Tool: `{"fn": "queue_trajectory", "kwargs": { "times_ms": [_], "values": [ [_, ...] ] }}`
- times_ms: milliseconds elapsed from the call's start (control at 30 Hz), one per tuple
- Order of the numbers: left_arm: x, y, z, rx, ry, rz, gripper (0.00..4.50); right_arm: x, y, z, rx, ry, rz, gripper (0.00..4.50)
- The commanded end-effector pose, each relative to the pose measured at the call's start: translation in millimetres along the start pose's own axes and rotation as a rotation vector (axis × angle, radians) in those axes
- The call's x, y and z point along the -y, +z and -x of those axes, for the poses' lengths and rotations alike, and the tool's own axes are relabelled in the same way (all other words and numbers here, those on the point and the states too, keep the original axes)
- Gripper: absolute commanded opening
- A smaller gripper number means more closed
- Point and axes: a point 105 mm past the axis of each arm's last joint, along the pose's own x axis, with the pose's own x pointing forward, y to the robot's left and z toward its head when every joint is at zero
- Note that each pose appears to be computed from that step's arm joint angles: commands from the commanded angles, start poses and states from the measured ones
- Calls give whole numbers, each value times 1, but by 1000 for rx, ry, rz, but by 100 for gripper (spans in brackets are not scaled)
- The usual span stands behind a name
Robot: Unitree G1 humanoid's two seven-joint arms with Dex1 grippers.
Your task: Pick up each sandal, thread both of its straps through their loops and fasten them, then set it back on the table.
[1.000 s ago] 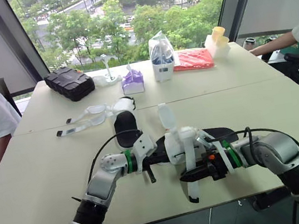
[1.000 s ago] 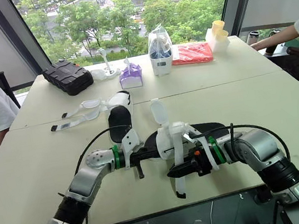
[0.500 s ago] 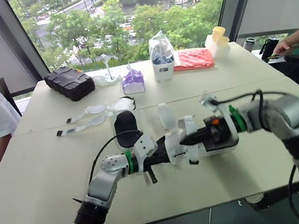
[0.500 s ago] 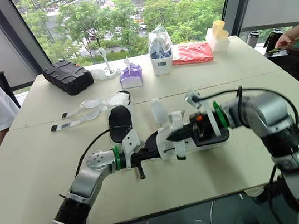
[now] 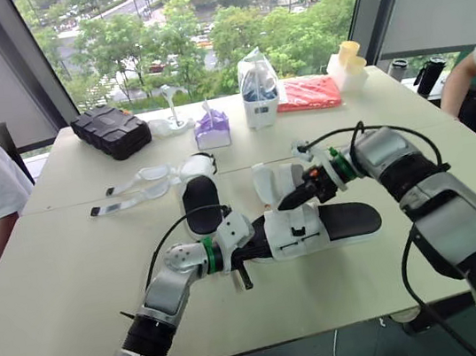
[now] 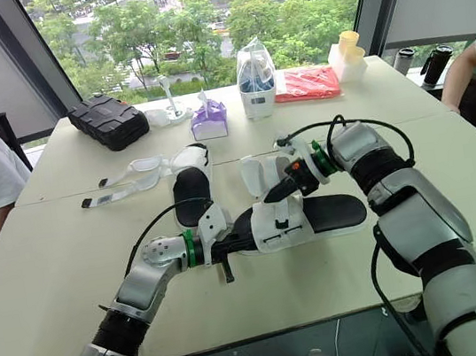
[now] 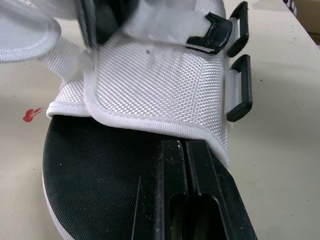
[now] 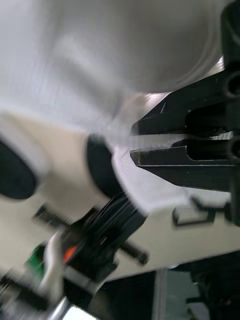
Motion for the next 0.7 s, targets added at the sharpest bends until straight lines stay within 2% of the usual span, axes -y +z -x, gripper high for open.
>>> {"fn": "queue_trajectory", "kwargs": {
  "times_ms": [33,367,700],
  "values": [
    [5,-12,1,-42,-1,17,0,3,1,6,-47,-23,91,1],
    [4,-11,3,-42,6,19,0,-4,18,20,5,6,157,1],
    [3,-10,5,-39,6,24,0,-15,18,21,25,43,179,1]
  ]
}}
